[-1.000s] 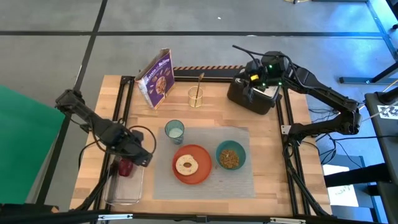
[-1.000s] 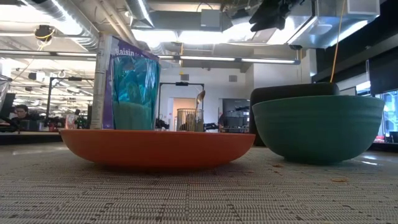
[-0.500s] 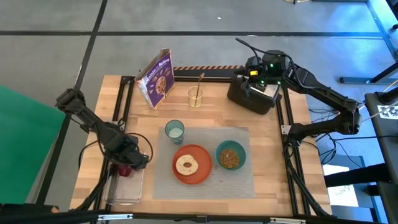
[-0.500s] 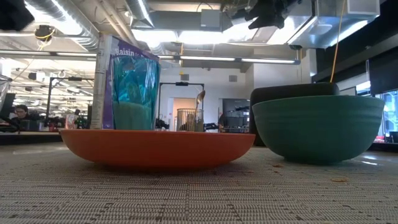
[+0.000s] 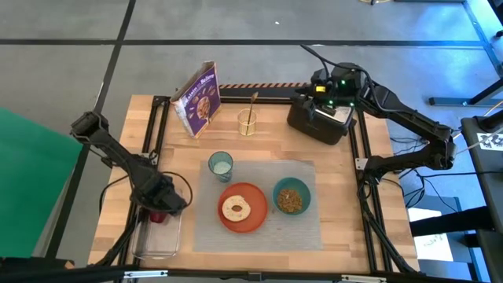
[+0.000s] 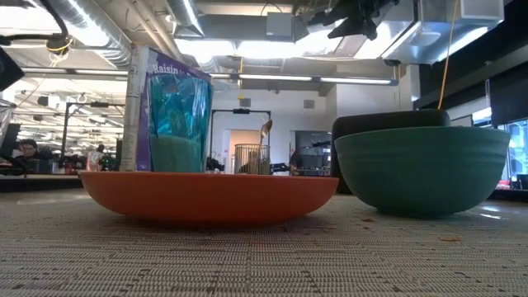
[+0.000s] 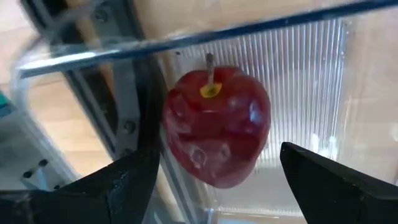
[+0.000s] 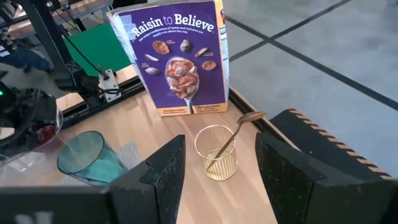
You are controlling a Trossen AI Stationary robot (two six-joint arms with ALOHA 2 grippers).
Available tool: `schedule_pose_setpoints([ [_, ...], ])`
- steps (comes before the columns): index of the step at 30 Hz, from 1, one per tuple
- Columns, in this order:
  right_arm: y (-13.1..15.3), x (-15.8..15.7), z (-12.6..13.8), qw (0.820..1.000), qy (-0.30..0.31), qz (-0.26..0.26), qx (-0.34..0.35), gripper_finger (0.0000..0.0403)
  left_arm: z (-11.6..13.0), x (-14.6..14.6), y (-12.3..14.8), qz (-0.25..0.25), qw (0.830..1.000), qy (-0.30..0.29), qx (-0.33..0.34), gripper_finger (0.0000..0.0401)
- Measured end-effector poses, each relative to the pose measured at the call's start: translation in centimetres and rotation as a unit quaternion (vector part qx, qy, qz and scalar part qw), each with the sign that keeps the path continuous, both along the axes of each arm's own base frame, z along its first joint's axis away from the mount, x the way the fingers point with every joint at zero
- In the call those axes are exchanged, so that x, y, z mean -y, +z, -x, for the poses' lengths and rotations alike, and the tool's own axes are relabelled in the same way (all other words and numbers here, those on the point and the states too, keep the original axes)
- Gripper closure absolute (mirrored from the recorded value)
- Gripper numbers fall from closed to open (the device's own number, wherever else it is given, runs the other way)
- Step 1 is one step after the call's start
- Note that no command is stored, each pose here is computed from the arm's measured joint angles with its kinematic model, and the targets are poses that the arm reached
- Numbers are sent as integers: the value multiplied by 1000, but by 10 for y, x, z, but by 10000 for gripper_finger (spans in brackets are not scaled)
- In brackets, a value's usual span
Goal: Arrange a breakfast setting
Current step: Put the red apple on the orange plate
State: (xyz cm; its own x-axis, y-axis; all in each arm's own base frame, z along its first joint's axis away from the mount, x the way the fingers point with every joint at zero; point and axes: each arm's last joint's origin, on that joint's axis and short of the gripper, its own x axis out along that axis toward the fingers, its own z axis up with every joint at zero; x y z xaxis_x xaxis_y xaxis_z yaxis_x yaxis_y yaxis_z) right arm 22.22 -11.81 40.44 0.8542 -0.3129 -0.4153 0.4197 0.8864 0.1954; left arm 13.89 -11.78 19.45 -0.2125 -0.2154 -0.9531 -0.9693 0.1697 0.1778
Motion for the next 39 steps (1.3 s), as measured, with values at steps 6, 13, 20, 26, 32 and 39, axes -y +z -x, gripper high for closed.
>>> schedule_pose_setpoints([
  [6,0,0,0,1000,-7,-14,4,217,8,7,-19,16,1000,-11,16,75],
  [13,0,0,0,1000,-8,-16,6,217,11,8,-23,0,1000,-16,24,76],
  [20,1,0,0,1000,-11,-20,11,217,14,6,-27,-12,1000,-15,25,75],
  [26,1,0,0,999,-14,-25,14,217,14,7,-26,-13,999,-22,26,59],
  [32,2,0,-1,999,-18,-36,25,217,15,6,-27,-14,999,-35,24,38],
  [39,2,0,-1,998,-23,-46,30,217,16,6,-27,-18,999,-40,25,78],
])
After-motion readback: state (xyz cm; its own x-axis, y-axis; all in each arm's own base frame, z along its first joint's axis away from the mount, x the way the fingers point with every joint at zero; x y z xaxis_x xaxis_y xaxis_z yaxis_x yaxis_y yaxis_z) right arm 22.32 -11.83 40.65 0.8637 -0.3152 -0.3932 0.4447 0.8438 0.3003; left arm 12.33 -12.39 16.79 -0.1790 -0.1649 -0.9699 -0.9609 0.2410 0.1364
